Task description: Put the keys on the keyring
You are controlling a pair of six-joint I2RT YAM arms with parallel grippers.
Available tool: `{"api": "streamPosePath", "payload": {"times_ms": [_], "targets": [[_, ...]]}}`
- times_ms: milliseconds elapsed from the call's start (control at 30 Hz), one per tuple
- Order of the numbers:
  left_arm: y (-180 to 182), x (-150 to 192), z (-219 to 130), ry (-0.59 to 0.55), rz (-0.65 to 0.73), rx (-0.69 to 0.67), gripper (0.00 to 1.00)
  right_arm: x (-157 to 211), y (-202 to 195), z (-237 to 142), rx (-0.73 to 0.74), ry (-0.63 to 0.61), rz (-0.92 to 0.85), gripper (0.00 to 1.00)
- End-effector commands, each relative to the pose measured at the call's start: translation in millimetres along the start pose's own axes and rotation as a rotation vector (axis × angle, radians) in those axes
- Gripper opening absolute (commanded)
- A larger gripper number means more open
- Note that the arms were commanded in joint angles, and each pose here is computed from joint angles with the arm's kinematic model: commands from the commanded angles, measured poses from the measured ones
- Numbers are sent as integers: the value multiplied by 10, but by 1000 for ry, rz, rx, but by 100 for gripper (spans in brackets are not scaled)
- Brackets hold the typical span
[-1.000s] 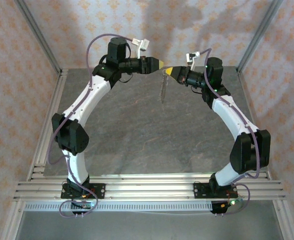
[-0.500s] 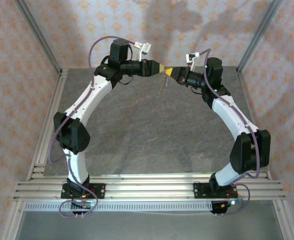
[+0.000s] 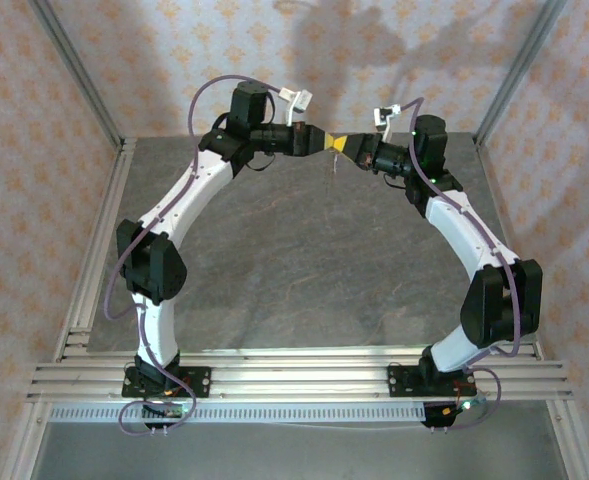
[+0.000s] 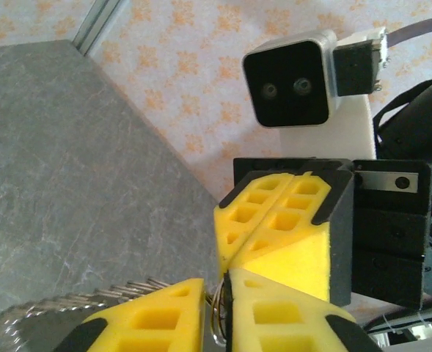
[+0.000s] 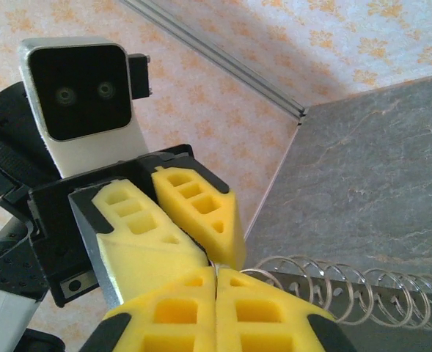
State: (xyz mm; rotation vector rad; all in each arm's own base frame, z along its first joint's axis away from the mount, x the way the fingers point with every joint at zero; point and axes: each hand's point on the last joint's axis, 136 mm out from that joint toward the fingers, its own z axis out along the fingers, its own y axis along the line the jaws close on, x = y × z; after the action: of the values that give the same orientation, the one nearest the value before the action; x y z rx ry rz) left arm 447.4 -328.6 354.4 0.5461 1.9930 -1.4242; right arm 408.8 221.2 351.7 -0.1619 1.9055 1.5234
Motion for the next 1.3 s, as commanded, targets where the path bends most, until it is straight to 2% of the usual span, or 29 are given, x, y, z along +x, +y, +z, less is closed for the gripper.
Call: {"api": "streamPosePath", "payload": {"times_ms": [0, 100, 267, 367, 400, 467, 500, 633, 733, 900, 1067, 1267], "targets": [[-153, -54, 50, -4, 30, 49, 8, -129, 333, -47, -62, -25, -95, 0], [-181, -36, 66, 2, 33, 60, 0, -128, 324, -49, -59, -27, -92, 0], [-271, -8, 100, 6, 37, 80, 0, -134, 294, -56, -50, -45, -84, 0], [-295, -33, 105, -29, 28, 58, 0, -165, 298, -70, -46, -66, -80, 0], [-274, -55, 92, -53, 20, 36, 0, -175, 298, -71, -44, -73, -77, 4], [-208, -90, 77, -104, -9, 16, 0, -200, 322, -96, -39, -90, -81, 21], [-319, -164, -8, -147, 5, 21, 0, -220, 329, -113, -32, -105, -85, 28], [-368, -240, -105, -215, 13, 12, 0, -317, 368, -277, 12, -184, -102, 38], [-414, -285, -170, -252, 21, 18, 0, -405, 331, -496, 72, -293, -93, 40], [-505, -341, -244, -291, 41, 37, 0, -333, 179, -743, 166, -416, -81, 42], [-610, -365, -284, -305, 55, 76, 0, -192, 88, -797, 172, -440, -96, 43], [-696, -356, -320, -308, 63, 103, 0, -45, 43, -642, 166, -392, -104, 43]]}}
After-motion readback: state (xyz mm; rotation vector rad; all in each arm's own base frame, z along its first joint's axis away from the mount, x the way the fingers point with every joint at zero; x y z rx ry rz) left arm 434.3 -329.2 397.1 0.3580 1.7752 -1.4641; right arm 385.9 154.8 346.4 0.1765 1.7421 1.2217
